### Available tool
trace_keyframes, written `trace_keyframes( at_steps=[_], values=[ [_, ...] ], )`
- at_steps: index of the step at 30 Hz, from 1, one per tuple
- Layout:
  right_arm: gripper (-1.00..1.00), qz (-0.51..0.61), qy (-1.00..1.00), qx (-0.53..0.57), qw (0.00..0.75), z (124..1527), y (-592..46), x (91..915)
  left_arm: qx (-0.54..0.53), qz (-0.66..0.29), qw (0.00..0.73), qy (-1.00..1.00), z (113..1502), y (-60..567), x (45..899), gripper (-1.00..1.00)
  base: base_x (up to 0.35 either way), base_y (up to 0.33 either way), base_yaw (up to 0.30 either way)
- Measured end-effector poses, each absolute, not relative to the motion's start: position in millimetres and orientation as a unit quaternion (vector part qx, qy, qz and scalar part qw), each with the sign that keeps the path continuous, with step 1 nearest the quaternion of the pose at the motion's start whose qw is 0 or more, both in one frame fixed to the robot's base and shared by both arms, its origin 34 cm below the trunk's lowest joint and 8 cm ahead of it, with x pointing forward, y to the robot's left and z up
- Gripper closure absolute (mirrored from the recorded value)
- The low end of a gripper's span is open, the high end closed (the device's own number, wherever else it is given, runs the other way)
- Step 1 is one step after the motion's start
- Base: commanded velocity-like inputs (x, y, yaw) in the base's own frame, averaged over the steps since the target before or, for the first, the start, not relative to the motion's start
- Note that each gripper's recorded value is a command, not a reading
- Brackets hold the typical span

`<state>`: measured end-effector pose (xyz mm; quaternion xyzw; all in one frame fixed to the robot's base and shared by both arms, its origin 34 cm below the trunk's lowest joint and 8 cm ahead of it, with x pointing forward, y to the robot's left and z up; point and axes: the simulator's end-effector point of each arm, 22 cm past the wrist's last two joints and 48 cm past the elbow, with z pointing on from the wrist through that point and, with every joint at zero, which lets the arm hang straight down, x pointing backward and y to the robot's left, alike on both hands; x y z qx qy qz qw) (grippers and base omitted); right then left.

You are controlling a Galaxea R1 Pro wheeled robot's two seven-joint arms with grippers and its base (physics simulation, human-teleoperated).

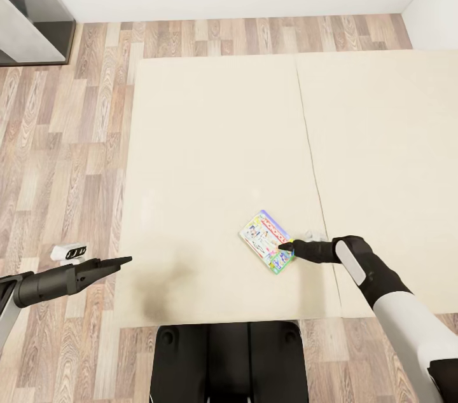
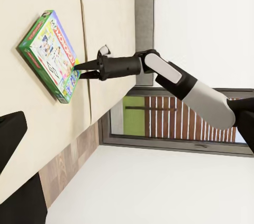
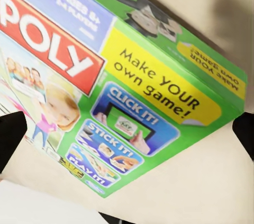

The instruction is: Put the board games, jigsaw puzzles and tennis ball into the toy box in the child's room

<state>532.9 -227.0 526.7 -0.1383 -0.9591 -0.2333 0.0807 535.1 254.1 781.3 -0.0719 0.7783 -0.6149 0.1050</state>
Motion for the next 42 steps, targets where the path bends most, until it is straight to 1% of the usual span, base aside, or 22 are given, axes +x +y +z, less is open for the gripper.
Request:
trace_keyframes(
  at_steps=[11,14,22,42],
  values=[
    [-1.0,-0.235,-0.961,-0.132,0.065,525.9,-220.5,540.6,-0.072,-0.615,0.105,0.778,781.4,254.1,534.9,-1.0,0.0,0.0,0.0],
    [-1.0,-0.253,-0.956,-0.143,0.048,529.4,-210.2,558.4,-0.072,-0.615,0.105,0.778,780.9,254.1,535.2,-1.0,0.0,0.0,0.0],
    [-1.0,-0.266,-0.953,-0.139,0.033,534.7,-196.3,579.0,-0.072,-0.615,0.105,0.779,780.9,254.4,535.2,-1.0,0.0,0.0,0.0],
    [-1.0,-0.277,-0.951,-0.137,0.024,538.9,-182.5,594.4,-0.072,-0.615,0.105,0.778,780.9,254.1,535.2,-1.0,0.0,0.0,0.0]
  ],
)
